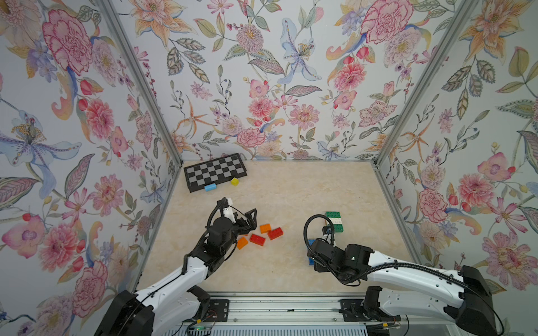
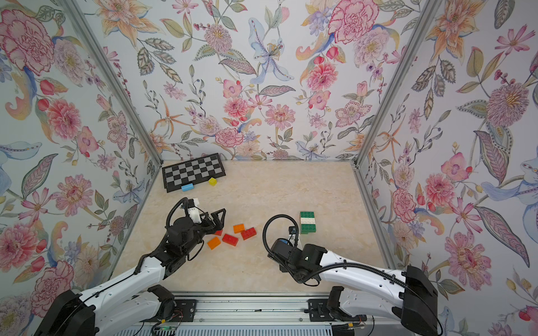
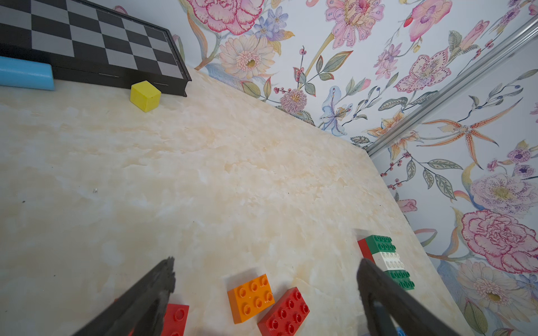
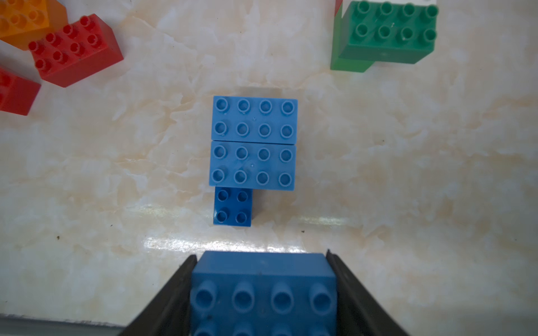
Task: Assemble a rectangle with lego
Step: Assemble the lego brick with the lego brick.
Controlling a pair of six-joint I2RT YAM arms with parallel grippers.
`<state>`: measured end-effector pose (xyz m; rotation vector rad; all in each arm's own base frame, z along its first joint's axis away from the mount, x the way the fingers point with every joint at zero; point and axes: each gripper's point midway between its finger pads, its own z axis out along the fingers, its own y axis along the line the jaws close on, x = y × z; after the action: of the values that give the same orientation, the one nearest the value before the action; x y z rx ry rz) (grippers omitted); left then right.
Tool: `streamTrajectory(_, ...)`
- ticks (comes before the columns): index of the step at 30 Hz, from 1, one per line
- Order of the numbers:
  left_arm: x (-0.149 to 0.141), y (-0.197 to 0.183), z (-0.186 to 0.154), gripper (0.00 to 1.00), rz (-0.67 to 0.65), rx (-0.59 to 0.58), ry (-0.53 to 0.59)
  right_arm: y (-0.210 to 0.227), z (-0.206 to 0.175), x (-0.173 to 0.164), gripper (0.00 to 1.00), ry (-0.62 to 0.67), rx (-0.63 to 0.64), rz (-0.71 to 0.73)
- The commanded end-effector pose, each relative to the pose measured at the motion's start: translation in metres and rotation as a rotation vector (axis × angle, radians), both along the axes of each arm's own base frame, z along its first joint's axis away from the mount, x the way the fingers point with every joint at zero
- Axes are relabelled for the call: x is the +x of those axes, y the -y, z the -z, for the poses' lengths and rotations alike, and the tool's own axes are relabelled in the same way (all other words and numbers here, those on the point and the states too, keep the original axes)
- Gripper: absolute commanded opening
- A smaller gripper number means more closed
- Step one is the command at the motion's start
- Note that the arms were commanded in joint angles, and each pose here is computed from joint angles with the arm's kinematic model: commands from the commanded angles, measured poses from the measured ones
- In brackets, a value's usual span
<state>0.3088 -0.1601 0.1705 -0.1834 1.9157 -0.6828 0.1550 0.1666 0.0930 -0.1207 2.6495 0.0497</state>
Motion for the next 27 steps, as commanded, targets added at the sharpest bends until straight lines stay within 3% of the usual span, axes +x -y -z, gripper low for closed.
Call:
streamTrajectory(1, -0.002, 0.000, 0.010, 0.99, -0.008, -0.002, -0.019, 0.009, 0.008, -0.001, 0.31, -0.004, -0.056, 0.015)
streamTrajectory(11, -0.003, -0.005, 0.013, 0.99, -0.028, -0.006, -0.016, 0.000, 0.031, 0.006, 0.32, -0.070, 0.026, -0.033)
streamTrajectory(27, 0.001, -0.001, 0.016, 0.99, -0.024, -0.007, -0.026, -0.011, 0.036, 0.017, 0.29, -0.055, 0.015, -0.032)
